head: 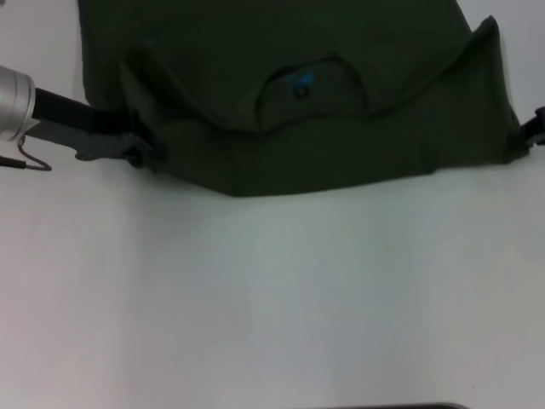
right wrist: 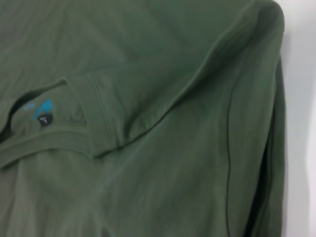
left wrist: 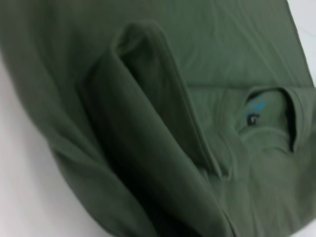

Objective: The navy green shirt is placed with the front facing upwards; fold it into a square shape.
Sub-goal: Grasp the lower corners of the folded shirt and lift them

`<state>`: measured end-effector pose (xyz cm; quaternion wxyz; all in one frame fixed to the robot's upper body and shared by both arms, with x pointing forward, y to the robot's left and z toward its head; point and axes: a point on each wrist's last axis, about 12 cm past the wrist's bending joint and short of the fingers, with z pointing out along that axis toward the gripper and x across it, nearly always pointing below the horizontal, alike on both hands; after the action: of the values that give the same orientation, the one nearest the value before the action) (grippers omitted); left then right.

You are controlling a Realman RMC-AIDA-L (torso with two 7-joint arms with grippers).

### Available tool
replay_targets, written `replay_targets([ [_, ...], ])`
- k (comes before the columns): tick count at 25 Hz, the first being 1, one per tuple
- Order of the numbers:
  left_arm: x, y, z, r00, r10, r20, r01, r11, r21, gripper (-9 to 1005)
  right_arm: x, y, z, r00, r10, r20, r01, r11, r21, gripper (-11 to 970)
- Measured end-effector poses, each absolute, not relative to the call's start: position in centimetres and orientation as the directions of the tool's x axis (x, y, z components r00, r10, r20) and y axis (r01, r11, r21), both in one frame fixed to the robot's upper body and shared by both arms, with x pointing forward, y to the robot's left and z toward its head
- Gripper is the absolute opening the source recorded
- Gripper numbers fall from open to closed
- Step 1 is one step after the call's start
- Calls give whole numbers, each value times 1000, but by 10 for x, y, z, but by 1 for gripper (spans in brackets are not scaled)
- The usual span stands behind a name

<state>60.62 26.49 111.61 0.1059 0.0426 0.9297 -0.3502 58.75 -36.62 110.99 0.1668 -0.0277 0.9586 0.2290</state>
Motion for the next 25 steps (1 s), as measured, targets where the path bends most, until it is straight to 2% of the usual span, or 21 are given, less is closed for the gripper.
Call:
replay_targets([
  [13,571,275,1116,-984,164,-63,164,722,-672,40,557,-366,1106,-983,-103,-151,-160,882,444,30],
  [25,565,283,1116,-980,191,-47,173,720,-672,40,555,-360,1107,-980,-146,-133,-191,867,460,30],
])
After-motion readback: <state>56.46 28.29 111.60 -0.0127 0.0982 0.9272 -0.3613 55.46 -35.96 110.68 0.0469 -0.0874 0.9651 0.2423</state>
